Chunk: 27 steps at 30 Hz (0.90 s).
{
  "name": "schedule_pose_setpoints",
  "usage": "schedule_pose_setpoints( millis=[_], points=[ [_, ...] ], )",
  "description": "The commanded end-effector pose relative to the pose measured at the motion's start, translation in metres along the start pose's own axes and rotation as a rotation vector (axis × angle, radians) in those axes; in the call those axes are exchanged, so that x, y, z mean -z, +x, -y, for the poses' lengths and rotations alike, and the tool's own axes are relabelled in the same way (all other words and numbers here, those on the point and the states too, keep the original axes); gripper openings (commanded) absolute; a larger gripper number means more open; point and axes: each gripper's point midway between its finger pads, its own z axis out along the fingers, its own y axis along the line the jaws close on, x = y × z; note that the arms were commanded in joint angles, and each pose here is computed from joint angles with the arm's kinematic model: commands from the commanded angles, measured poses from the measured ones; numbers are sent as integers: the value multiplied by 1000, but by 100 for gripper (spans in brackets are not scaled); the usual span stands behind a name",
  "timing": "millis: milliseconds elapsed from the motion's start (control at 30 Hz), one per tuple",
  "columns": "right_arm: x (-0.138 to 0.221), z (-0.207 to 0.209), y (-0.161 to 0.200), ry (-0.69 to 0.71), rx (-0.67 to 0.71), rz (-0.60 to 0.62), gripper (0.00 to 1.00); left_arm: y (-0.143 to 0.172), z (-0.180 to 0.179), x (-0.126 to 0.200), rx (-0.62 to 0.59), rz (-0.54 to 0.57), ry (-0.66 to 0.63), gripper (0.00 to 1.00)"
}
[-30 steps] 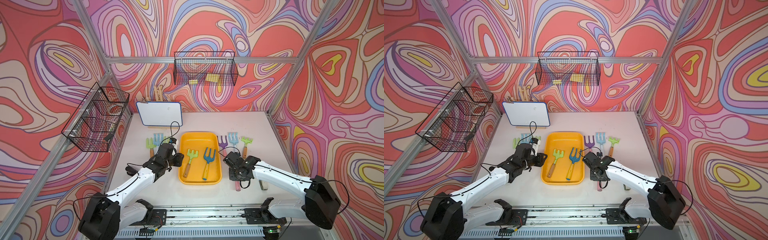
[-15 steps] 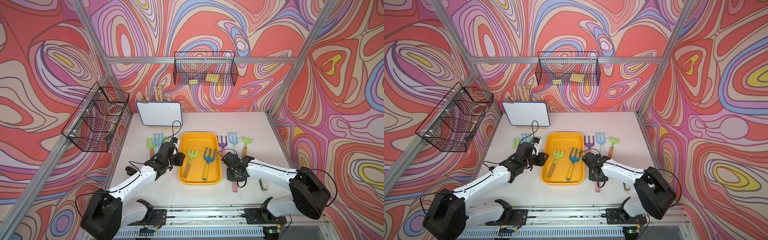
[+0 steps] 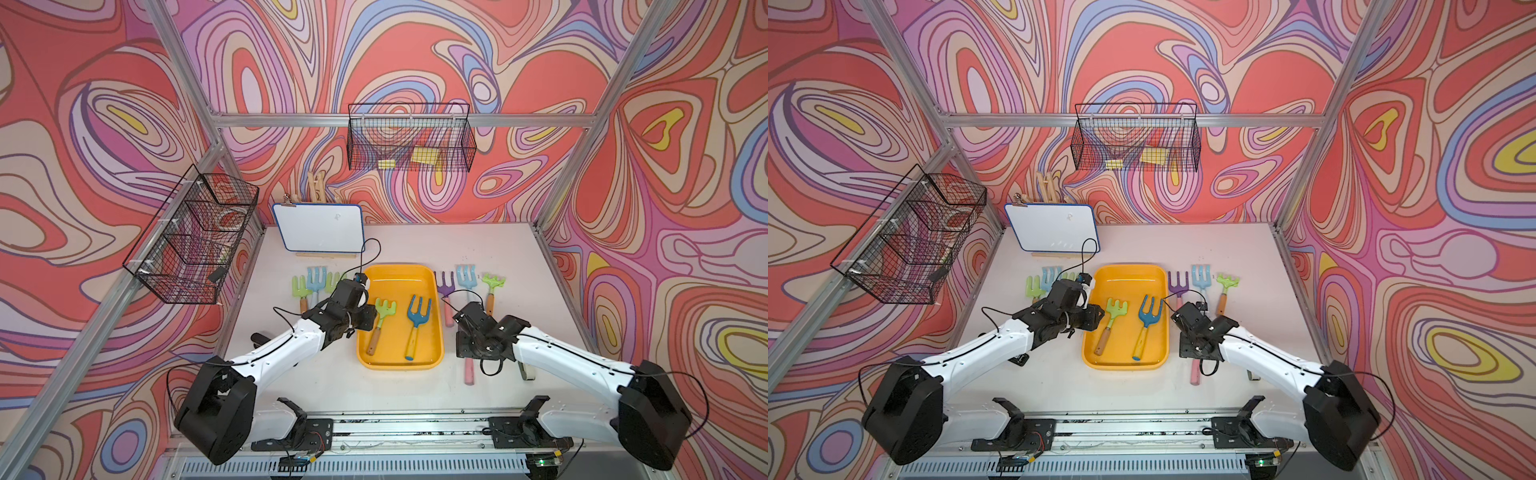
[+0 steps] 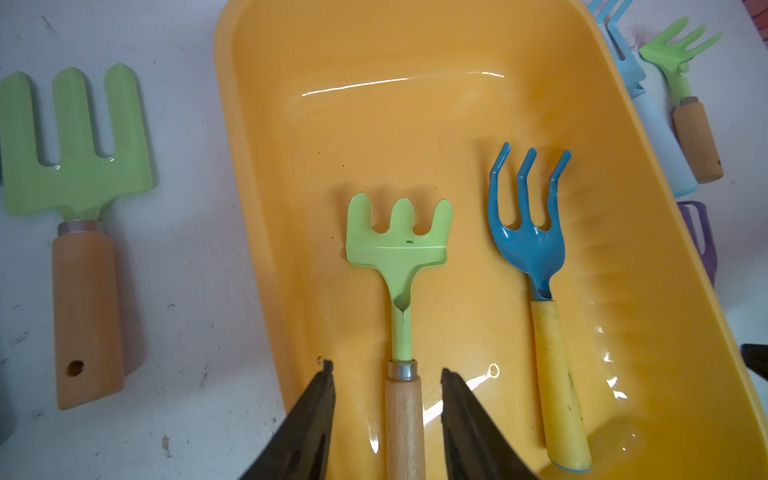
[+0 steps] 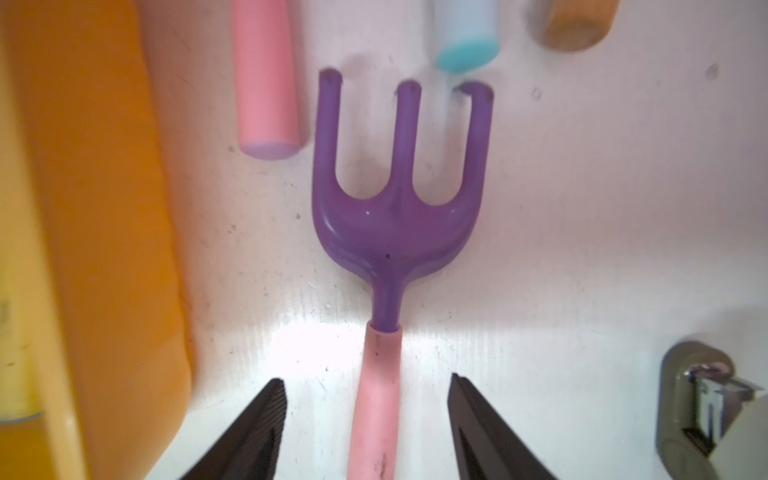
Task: Take the hand rake out of the storage box
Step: Place the rake at the center of the board, then pick up the rake from the storage box.
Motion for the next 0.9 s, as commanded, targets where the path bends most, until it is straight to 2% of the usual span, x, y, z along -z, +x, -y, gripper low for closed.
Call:
schedule_pose_setpoints(
  millis=[0,200,300,500,867],
  points=[
    [25,7,-21,0,-12,113,72,7,-3,-1,-72,-61,-87,50],
    [53,9,-42,-42,-14,246,73,12,4,-3,-159,-113,-171,52],
    [60,10,-48,-54,-11,278,76,21,2,-5,-198,-178,-215,54],
    [54,11,-51,-68,-3,290,77,39,4,-15,-230,-262,-248,54],
    [52,8,-53,-105,7,294,77,48,8,-29,-248,-314,-273,57]
  ],
)
